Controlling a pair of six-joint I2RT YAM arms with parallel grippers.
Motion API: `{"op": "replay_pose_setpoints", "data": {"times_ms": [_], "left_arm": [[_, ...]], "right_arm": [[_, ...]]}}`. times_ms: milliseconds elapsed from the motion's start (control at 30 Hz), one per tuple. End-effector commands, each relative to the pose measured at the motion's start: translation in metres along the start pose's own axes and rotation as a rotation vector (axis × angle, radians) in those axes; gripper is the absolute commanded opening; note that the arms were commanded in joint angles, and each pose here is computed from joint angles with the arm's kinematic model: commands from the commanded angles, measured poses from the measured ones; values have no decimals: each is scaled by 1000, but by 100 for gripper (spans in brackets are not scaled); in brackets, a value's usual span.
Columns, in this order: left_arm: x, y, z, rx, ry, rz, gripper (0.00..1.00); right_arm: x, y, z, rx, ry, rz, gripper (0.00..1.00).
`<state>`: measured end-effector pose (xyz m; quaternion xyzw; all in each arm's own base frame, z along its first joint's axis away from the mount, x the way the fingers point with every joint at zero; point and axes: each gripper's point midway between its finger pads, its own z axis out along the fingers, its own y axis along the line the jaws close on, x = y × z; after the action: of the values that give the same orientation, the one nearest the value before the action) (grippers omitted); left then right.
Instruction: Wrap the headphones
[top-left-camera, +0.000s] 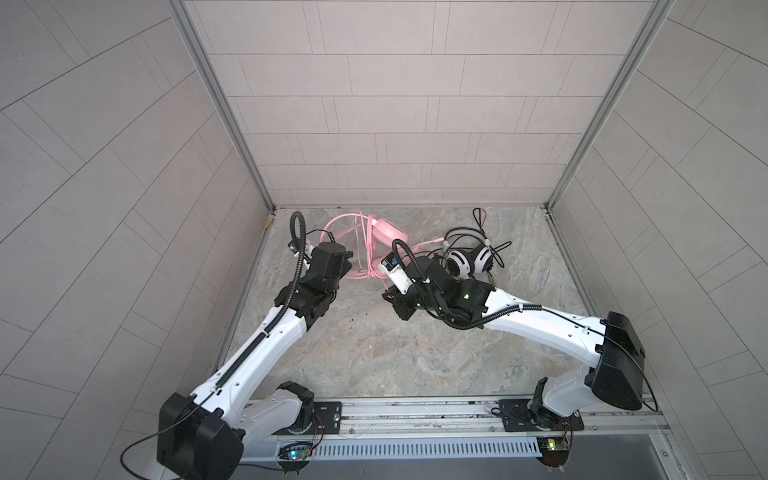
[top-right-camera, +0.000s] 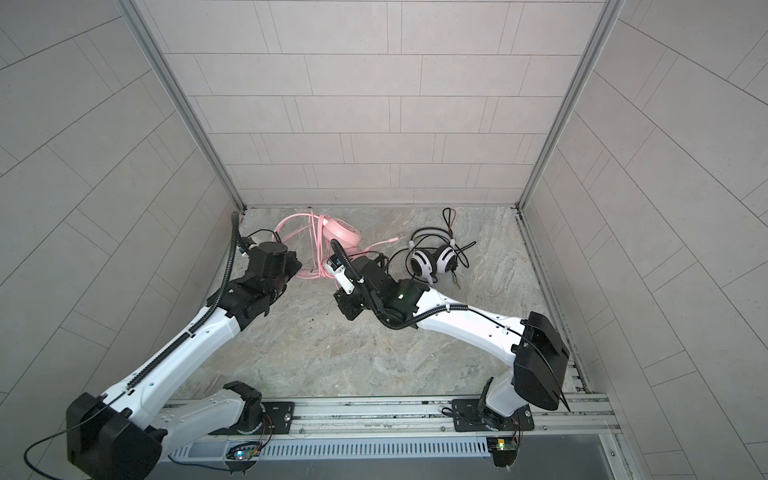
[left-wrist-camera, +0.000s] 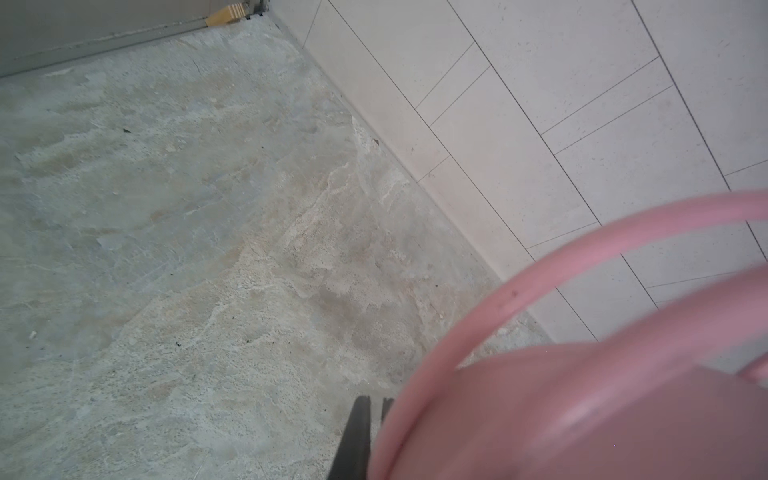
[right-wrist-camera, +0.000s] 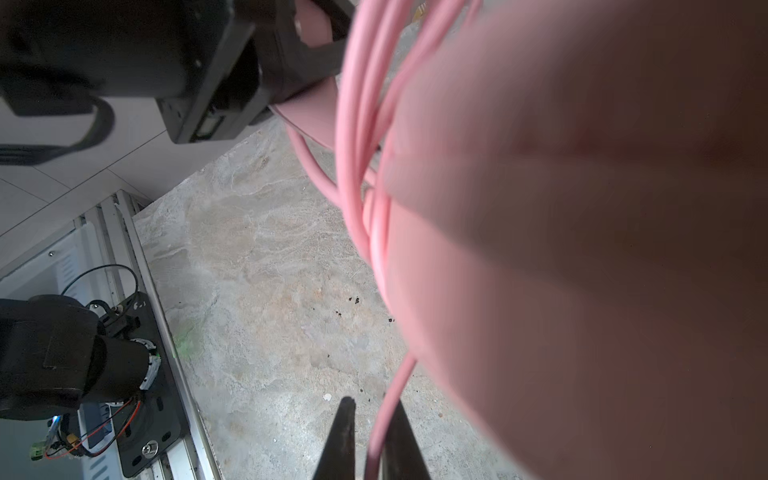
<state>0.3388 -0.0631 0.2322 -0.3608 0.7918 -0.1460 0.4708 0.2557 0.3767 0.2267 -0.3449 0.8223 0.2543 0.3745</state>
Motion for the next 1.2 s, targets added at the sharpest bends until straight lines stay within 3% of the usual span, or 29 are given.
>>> {"op": "replay_pose_setpoints", "data": {"times_ms": [0,233,367,567,767,1000,1167], "left_arm": [[-23,-22,-5,31,-55,11,0],[34,-44,21,76,203,275,0],[71,-49,20,96,328,527,0],[109,-41,4,196,475,744,0],[139,-43,-23,393,605,874,0],[166,-41,-31,451,710,933,0],[177,-41,-34,473,763,952,0]], "right_arm": [[-20,9,-13,-14,-9,-71,10],[-33,14,-18,-20,104,-249,10],[-40,3,-20,44,146,-331,10],[-44,-42,-24,175,159,-336,9],[-25,-59,-17,202,225,-410,9],[-28,-50,-19,170,186,-495,9],[-27,-61,-26,239,169,-549,8]]}}
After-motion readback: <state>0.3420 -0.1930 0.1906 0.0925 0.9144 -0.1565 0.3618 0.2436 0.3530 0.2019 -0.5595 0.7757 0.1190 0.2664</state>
